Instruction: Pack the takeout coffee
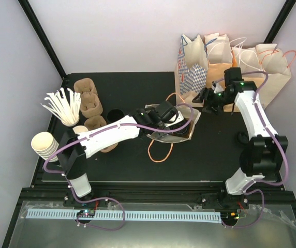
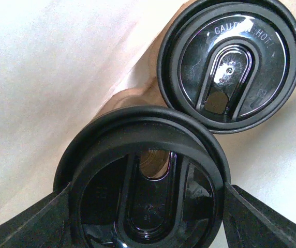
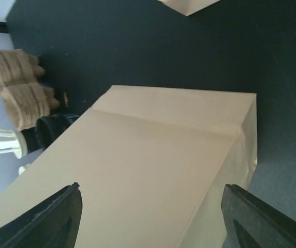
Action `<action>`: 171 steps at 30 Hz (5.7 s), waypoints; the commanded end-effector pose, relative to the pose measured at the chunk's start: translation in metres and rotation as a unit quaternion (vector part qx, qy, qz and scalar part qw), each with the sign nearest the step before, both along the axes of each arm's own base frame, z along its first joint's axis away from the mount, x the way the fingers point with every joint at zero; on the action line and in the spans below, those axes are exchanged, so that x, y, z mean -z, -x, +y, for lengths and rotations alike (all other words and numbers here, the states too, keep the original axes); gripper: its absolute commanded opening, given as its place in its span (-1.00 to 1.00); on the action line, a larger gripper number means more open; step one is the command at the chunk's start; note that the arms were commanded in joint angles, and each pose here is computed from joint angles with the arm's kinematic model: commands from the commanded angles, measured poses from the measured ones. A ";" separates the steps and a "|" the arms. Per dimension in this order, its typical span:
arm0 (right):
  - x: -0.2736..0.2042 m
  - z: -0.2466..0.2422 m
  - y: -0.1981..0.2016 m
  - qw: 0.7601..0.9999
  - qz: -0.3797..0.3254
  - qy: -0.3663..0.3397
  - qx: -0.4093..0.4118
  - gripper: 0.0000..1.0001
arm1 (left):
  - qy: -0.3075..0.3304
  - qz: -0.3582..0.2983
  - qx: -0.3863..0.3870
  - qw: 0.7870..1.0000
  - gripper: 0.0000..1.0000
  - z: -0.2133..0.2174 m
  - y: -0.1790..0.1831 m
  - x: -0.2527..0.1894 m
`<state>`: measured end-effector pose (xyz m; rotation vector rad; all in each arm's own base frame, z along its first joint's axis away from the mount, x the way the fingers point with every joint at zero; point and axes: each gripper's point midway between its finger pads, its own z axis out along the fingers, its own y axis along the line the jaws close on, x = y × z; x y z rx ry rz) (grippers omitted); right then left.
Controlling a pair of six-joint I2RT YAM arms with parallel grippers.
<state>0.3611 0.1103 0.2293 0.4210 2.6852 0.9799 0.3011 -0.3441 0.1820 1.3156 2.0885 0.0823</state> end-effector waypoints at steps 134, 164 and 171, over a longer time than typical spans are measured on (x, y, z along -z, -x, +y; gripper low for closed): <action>0.121 0.162 0.069 0.959 -0.054 0.019 -0.278 0.34 | 0.062 0.078 -0.109 0.989 -0.20 0.096 0.136 0.045; 0.174 0.206 0.086 0.934 0.060 -0.046 -0.349 0.33 | 0.141 0.115 -0.150 0.972 -0.20 0.103 0.109 0.055; 0.174 0.204 0.086 0.935 0.058 -0.041 -0.348 0.32 | 0.166 0.138 -0.158 0.963 -0.21 0.100 0.102 0.061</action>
